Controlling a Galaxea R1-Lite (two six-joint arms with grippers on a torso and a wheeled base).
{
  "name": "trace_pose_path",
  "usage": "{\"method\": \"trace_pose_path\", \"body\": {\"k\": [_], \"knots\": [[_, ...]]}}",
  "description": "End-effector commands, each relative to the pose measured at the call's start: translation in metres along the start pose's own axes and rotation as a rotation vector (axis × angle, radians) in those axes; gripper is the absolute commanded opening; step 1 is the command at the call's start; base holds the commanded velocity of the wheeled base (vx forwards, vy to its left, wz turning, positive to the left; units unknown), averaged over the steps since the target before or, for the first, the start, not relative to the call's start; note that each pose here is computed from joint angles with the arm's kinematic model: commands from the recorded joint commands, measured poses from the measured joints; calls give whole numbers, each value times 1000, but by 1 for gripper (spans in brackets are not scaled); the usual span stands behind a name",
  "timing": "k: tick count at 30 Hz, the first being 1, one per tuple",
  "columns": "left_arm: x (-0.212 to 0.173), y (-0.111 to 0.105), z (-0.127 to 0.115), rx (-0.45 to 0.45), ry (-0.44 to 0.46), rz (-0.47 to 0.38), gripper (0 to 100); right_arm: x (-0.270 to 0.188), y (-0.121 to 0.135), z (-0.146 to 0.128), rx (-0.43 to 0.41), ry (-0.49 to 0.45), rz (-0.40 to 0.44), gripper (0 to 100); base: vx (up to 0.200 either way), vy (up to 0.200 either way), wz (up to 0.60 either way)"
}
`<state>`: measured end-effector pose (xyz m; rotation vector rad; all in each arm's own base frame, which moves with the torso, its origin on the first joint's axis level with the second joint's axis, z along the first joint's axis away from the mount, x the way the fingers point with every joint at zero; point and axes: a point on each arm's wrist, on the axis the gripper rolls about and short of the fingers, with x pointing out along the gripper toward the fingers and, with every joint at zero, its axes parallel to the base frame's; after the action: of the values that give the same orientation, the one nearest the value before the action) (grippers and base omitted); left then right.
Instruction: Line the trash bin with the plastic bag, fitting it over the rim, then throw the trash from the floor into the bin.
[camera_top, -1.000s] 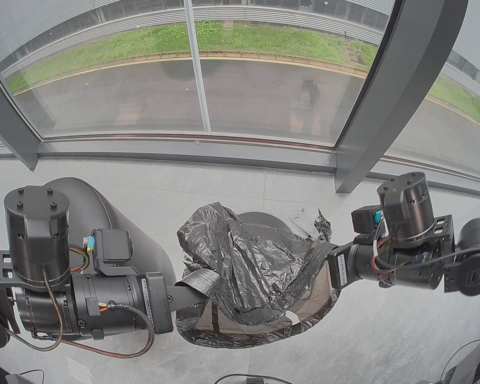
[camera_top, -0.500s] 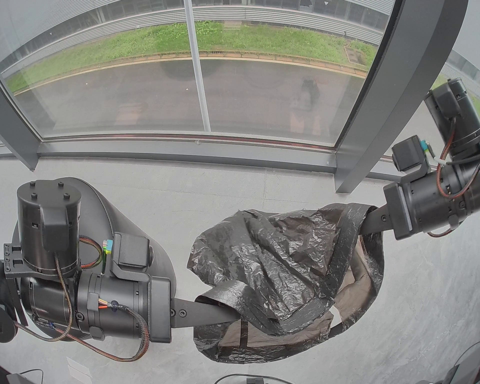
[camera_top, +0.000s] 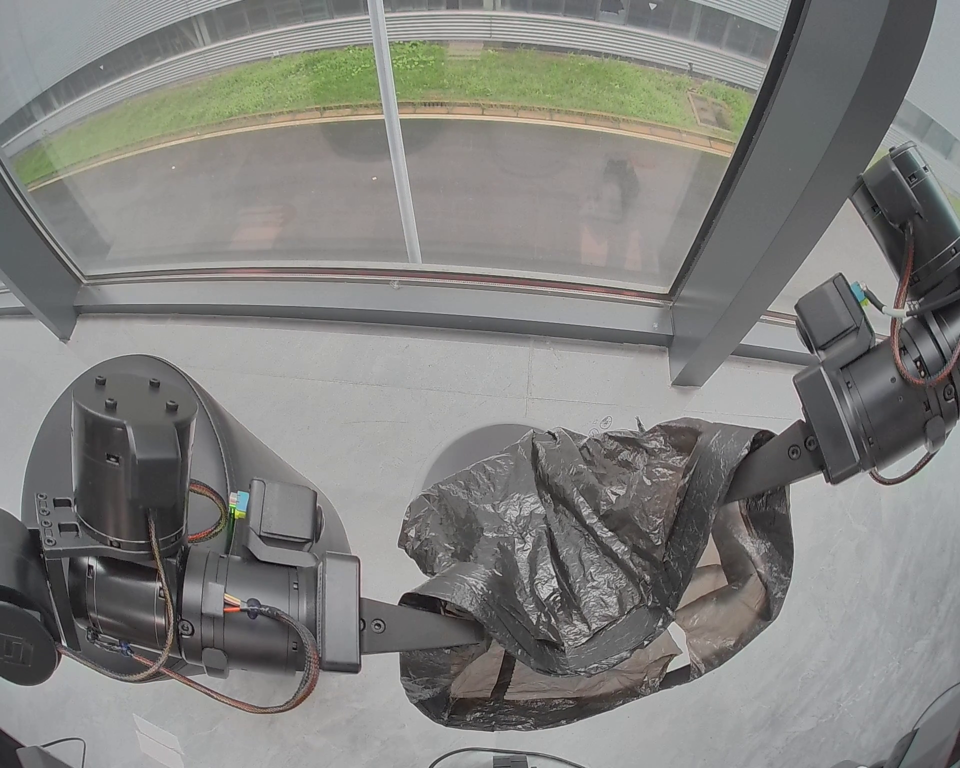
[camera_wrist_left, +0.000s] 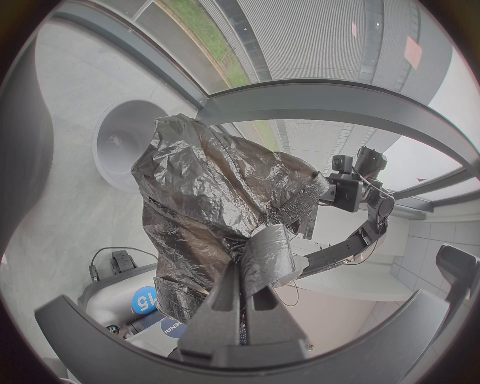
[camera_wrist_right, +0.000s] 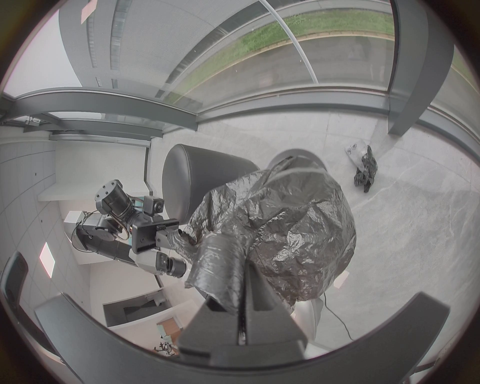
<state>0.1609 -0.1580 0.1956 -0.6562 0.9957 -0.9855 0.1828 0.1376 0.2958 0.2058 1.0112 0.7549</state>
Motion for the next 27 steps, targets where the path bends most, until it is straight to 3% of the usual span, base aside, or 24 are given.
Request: {"method": "trace_pose_path", "body": {"k": [1,7,14,27], "knots": [[1,3,-2,-19,7,8,0,5,-1,-3,9,40,-3,0,0,0,0],[-6,5,-9,-33,11,11,0,9,-3,-9,30,92,36,0,0,0,0],[-13,9,-20,-51,20,16,0,21,-6,-19,37,155,24,0,0,0,0],[7,26,-10,-98,52,51,0,38,-14,-18,52,183,9,0,0,0,0]]}}
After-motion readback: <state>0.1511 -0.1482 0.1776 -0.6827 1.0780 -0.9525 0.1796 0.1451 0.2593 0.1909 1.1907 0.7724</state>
